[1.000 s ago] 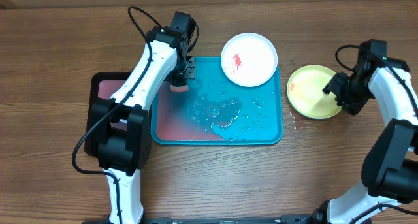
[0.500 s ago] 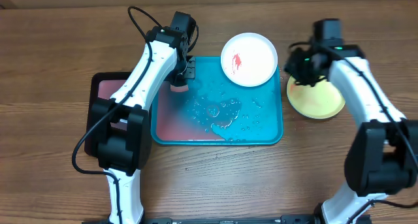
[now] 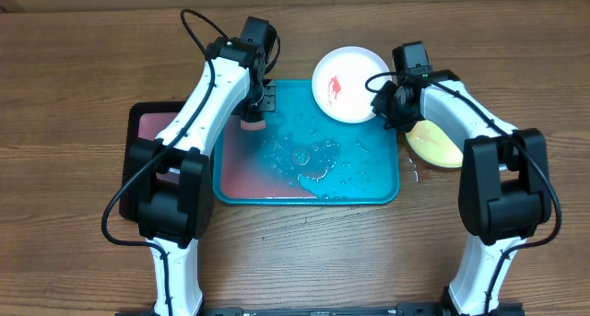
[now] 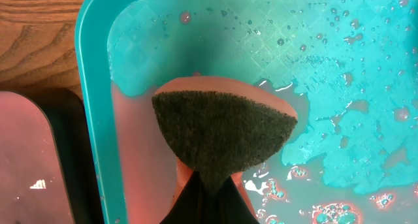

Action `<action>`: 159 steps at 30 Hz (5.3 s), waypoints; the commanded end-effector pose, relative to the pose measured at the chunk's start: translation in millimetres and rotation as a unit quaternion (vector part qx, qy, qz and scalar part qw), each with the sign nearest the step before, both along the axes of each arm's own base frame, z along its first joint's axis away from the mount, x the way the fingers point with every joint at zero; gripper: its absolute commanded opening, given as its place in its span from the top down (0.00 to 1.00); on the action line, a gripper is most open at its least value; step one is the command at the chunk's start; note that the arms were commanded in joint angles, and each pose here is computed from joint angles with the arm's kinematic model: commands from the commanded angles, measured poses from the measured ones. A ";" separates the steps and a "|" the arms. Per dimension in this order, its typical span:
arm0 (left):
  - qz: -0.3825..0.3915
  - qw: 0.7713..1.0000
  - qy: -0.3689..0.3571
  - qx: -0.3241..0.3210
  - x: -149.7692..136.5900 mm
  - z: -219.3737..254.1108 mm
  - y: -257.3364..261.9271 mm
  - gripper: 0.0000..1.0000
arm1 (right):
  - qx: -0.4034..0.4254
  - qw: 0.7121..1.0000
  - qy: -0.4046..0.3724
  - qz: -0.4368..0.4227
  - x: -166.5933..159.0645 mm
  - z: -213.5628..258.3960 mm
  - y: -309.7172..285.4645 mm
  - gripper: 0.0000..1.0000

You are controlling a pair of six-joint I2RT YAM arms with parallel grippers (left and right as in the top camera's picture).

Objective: Clean dirty plates on tray and stack at the side
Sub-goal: 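Grasp the white plate rim with the right gripper and drag it left, then lower the sponge with the left gripper onto the white plate, then scrub the white plate with the sponge while the right gripper holds it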

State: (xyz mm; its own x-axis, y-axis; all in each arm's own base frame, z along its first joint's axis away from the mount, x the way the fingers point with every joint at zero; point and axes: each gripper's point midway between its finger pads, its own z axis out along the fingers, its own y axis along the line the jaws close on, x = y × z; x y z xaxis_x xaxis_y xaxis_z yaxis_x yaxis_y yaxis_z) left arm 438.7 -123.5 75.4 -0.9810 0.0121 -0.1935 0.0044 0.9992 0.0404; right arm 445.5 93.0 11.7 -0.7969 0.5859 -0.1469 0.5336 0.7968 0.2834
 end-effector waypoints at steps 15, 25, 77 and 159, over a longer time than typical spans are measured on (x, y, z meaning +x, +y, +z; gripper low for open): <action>0.011 1.000 0.006 -0.006 -3.2 -0.7 0.1 0.96 | 0.063 0.960 0.136 0.239 -101.4 9.0 71.2 0.94; 0.010 1.000 0.003 -0.007 -2.1 -0.4 -0.4 0.96 | -0.015 0.934 0.071 0.350 -84.8 25.5 64.8 0.39; -0.061 0.993 0.104 -0.009 -22.7 -101.0 -32.3 0.96 | 0.050 0.986 0.080 0.137 -75.0 -15.8 115.3 0.96; 0.075 0.975 0.092 0.189 -36.1 -79.8 18.7 0.96 | 0.048 0.985 0.075 0.149 -74.2 -15.6 115.5 0.96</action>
State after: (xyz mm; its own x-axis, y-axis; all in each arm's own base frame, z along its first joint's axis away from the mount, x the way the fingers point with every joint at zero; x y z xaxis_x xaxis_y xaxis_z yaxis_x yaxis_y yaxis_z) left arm 395.6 -150.6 11.9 -0.9906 0.1246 0.0569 0.1344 0.9647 0.2265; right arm 376.6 220.0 7.4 -0.9490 0.3143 0.0245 0.3027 0.8866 0.3498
